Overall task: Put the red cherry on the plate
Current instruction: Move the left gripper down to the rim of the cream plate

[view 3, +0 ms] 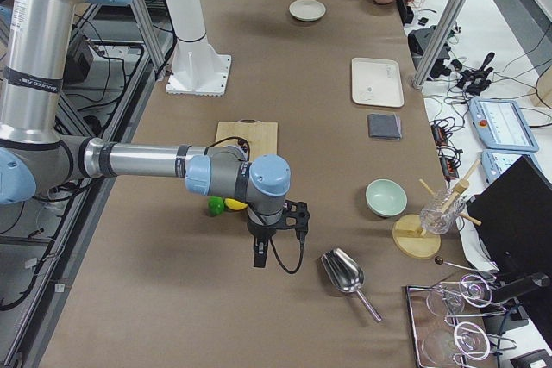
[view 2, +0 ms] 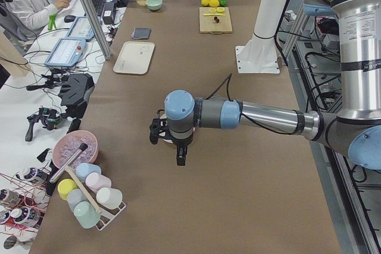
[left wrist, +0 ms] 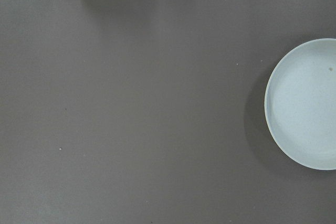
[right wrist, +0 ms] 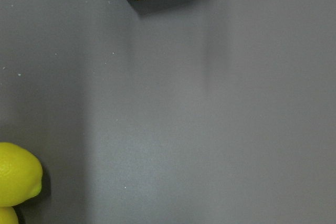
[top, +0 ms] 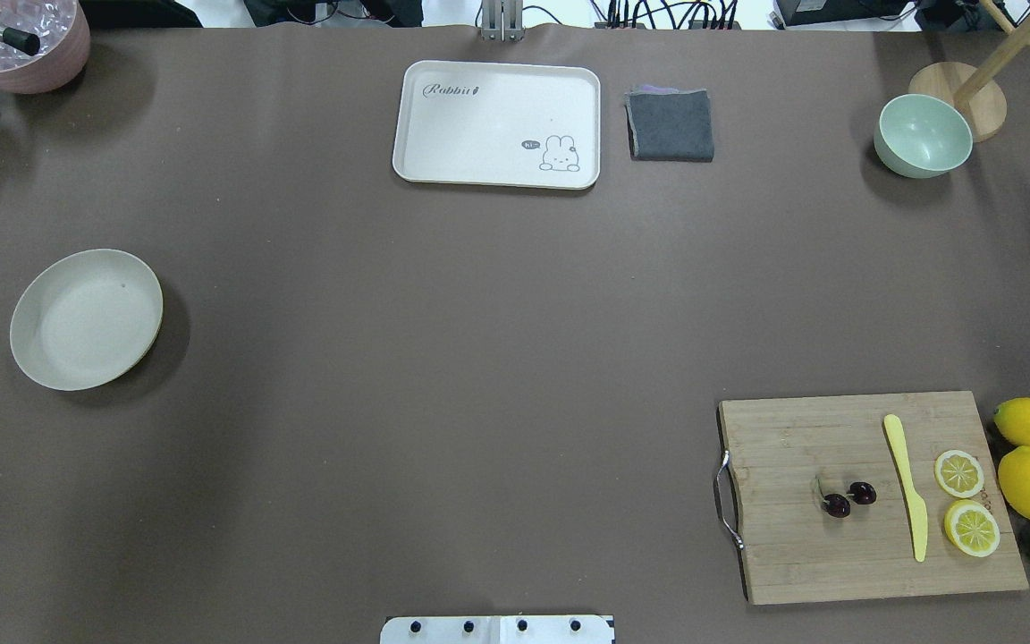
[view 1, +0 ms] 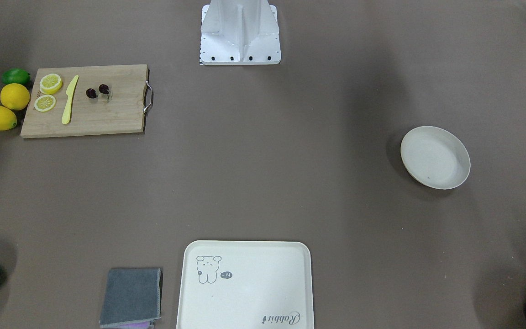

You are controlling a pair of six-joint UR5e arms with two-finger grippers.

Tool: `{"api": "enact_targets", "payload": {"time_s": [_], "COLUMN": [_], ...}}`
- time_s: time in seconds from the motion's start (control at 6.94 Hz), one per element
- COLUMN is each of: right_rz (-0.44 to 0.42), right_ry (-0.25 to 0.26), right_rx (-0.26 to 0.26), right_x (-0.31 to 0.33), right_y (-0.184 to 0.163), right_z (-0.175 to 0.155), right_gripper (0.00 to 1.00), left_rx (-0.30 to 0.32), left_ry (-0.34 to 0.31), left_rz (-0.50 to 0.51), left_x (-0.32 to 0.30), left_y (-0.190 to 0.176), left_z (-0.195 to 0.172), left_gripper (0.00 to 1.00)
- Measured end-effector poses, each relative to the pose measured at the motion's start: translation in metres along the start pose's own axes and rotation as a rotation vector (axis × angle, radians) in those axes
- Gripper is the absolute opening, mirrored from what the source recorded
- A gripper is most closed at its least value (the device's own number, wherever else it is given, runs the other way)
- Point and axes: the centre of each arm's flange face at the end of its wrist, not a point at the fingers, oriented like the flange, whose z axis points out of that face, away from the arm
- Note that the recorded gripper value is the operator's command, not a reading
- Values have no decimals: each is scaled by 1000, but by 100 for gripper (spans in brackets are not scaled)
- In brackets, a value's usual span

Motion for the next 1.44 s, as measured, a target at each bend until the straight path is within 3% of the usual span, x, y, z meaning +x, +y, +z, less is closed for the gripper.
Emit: {"api": "enact_targets", "payload": {"time_s": [0.43, 0.58, 0.86, 1.01, 1.15, 1.44], "right_rz": [-7, -32, -68, -61, -65, -129], "right_ry": [-1, -6, 6, -8, -46, -101], "right_rx": [39, 82, 258, 316, 342, 414], "right_x": [-3, -12, -19, -16, -17, -16], "right_y": [-1, -5, -27, -28, -25, -8], "right_z": [-16, -32, -87, -102, -108, -102], "right_gripper": [100, 100, 100, 100, 100, 100], "left_rx": [20, 48, 120, 186, 247, 308], "left_ry": [7, 11, 12, 11, 11, 11], "left_rz": [25, 55, 129, 195, 260, 330], "left_x": [5, 9, 17, 19, 18, 17], "left_y": [-6, -10, -14, -18, -24, -34], "left_z": [-4, -7, -16, -21, -21, -19], "left_gripper": [98, 98, 98, 98, 98, 98]}}
